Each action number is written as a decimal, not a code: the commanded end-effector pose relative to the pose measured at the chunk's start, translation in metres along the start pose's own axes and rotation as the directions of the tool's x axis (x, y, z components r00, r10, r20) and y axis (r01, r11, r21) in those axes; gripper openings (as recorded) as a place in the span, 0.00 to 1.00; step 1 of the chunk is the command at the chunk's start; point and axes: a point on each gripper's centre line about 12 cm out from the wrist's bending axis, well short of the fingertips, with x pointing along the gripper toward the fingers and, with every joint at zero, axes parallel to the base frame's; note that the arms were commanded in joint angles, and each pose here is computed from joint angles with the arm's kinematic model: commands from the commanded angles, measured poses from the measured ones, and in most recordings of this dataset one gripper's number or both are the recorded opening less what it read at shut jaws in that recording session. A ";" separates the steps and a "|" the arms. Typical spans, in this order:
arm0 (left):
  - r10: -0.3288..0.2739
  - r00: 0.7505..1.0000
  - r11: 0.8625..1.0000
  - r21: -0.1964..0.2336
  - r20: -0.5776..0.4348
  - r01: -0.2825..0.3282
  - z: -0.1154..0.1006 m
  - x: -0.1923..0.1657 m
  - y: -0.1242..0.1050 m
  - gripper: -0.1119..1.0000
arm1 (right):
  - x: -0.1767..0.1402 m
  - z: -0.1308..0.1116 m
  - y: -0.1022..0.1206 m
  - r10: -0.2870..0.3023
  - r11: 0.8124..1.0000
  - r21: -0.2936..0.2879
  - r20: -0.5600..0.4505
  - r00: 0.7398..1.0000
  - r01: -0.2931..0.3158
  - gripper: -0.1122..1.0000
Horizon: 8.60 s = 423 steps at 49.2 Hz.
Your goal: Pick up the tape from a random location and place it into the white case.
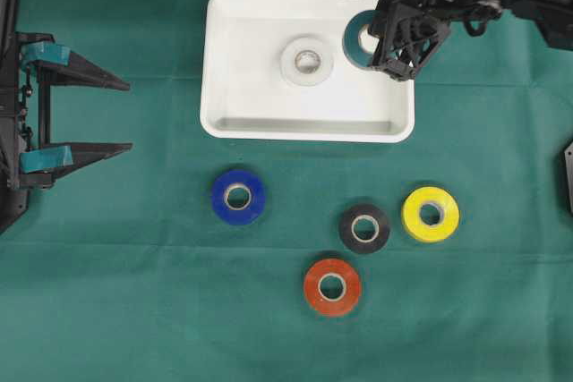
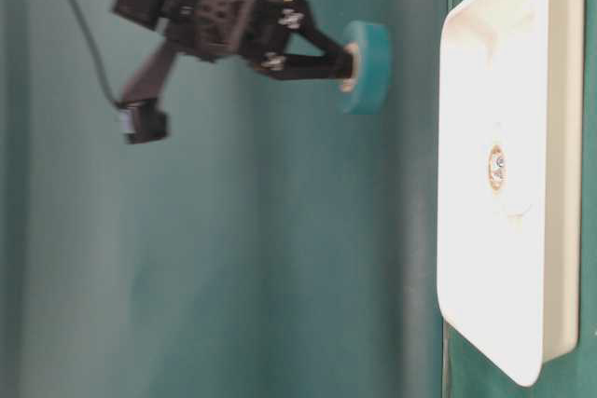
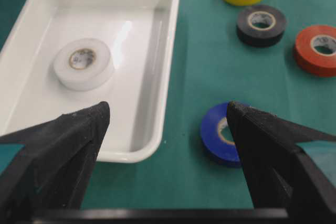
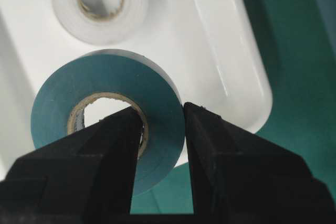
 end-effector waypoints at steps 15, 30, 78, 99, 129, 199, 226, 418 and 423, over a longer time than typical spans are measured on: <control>0.004 1.000 1.000 0.000 0.012 -0.004 0.004 0.000 0.001 0.98 | 0.051 -0.015 -0.012 0.005 1.000 0.027 0.018 1.000 -0.005 0.35; 0.011 1.000 1.000 -0.004 0.011 -0.011 0.004 0.000 0.003 0.98 | 0.079 -0.026 -0.016 0.000 0.999 0.035 -0.028 1.000 0.001 0.34; 0.011 1.000 1.000 -0.002 0.011 -0.011 0.004 0.000 0.003 0.98 | 0.088 -0.029 -0.020 -0.004 0.999 0.048 -0.042 0.999 0.006 0.53; 0.011 1.000 1.000 -0.002 0.005 -0.011 0.004 0.000 0.003 0.98 | 0.085 -0.026 -0.021 -0.009 0.999 0.038 -0.034 0.999 0.011 0.90; 0.011 1.000 1.000 -0.004 0.005 -0.011 0.004 0.000 0.003 0.98 | -0.019 0.005 -0.032 -0.053 0.997 0.059 0.048 0.997 0.050 0.90; 0.010 1.000 1.000 -0.007 0.002 -0.010 0.003 0.000 0.002 0.98 | -0.096 0.009 0.080 0.191 0.976 -0.154 0.260 0.947 -0.155 0.89; 0.011 1.000 1.000 -0.010 0.016 -0.011 0.005 -0.004 0.003 0.98 | -0.160 -0.069 0.056 0.327 0.943 -0.221 0.482 0.813 -0.248 0.88; -0.348 0.934 0.937 0.056 0.083 0.344 0.100 0.169 -0.145 0.98 | -0.104 -0.176 0.037 0.416 0.909 -0.256 0.596 0.687 -0.329 0.87; -0.351 0.933 0.936 0.060 0.079 0.347 0.107 0.178 -0.150 0.98 | -0.104 -0.176 0.037 0.416 0.909 -0.256 0.595 0.688 -0.329 0.87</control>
